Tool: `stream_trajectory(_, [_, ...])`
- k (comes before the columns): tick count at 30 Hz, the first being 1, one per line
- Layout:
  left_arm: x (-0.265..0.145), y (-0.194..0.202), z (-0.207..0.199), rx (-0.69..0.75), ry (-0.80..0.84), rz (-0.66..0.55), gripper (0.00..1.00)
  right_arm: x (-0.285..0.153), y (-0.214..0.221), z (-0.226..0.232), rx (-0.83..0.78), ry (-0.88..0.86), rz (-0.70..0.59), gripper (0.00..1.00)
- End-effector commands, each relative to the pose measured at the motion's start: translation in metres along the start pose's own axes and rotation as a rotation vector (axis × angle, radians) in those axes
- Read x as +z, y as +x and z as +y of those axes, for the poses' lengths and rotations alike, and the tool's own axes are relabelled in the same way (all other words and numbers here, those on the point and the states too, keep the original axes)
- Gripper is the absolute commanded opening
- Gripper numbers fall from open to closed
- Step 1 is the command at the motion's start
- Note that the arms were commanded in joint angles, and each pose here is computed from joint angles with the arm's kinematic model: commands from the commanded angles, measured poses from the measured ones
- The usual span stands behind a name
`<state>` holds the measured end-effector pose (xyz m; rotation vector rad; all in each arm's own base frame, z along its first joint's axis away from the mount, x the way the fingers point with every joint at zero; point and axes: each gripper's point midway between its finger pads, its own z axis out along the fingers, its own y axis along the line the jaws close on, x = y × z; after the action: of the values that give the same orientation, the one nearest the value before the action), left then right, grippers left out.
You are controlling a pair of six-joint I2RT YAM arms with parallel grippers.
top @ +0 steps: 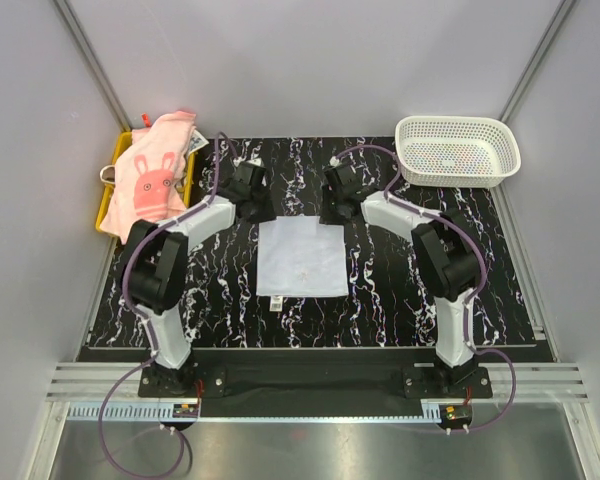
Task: Fold and stack the towels
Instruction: Fold the towel
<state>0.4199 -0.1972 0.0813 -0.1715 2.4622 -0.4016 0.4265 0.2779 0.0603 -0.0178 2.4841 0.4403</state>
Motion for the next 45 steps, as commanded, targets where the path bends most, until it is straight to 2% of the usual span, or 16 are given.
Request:
stream_trajectory(1, [0.008,-0.026,-0.011,0.034,0.073,-0.04,0.27,0.003,-0.027,-0.002,-0.001,-0.015,-0.025,0.28])
stream_trajectory(6, [0.041,-0.015,0.011,-0.001,0.015,0.02,0.25,0.018,-0.024,-0.017,0.025,-0.01,0.013,0.27])
stream_trajectory(12, [0.062,-0.002,0.033,-0.036,-0.061,0.069,0.25,0.028,-0.016,-0.037,0.047,0.018,0.041,0.27])
stream_trajectory(22, [0.066,0.001,0.038,-0.052,-0.07,0.08,0.25,0.036,-0.011,-0.067,0.079,0.062,0.058,0.27])
stream_trajectory(31, [0.057,-0.006,0.029,-0.051,-0.036,0.072,0.27,0.038,-0.013,-0.077,0.076,0.096,0.068,0.3])
stream_trajectory(37, [0.028,-0.035,0.008,-0.027,0.036,0.001,0.34,0.03,-0.022,-0.08,0.067,0.116,0.028,0.33])
stream_trajectory(41, [0.011,-0.05,0.006,-0.009,0.019,-0.037,0.36,0.024,-0.03,-0.079,0.059,0.119,0.004,0.37])
stream_trajectory(45, [0.005,-0.051,0.02,0.004,-0.063,-0.04,0.39,0.022,-0.032,-0.079,0.056,0.121,-0.007,0.4])
